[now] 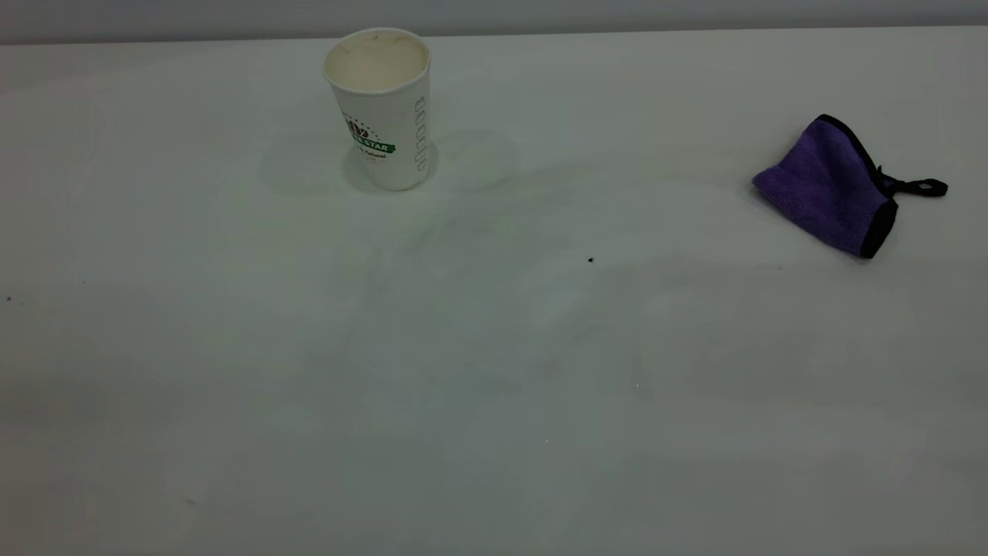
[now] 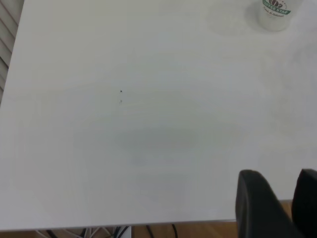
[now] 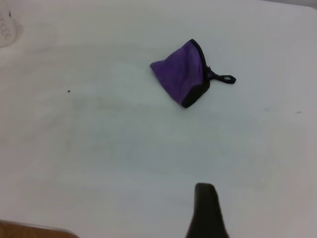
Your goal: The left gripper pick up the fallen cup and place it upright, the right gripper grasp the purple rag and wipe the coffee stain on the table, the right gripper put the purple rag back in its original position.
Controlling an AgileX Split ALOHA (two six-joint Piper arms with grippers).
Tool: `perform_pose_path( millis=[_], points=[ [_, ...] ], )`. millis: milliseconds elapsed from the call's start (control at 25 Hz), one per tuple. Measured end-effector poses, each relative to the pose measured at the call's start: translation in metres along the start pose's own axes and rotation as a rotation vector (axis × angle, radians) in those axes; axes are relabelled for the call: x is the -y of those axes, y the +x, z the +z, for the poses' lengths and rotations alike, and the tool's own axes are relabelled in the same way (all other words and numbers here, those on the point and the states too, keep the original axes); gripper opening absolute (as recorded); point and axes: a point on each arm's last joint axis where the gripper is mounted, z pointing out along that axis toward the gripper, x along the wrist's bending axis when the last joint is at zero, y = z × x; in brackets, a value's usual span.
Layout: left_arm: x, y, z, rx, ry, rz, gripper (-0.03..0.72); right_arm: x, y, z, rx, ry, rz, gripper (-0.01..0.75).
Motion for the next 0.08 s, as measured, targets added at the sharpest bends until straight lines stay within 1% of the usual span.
perform_pose_path(
  millis=[80],
  points=[
    [0.0000, 0.0000, 0.0000, 0.000, 0.000, 0.000, 0.239, 0.0000, 0.0000, 0.0000, 0.000, 0.000, 0.000, 0.589]
  ],
)
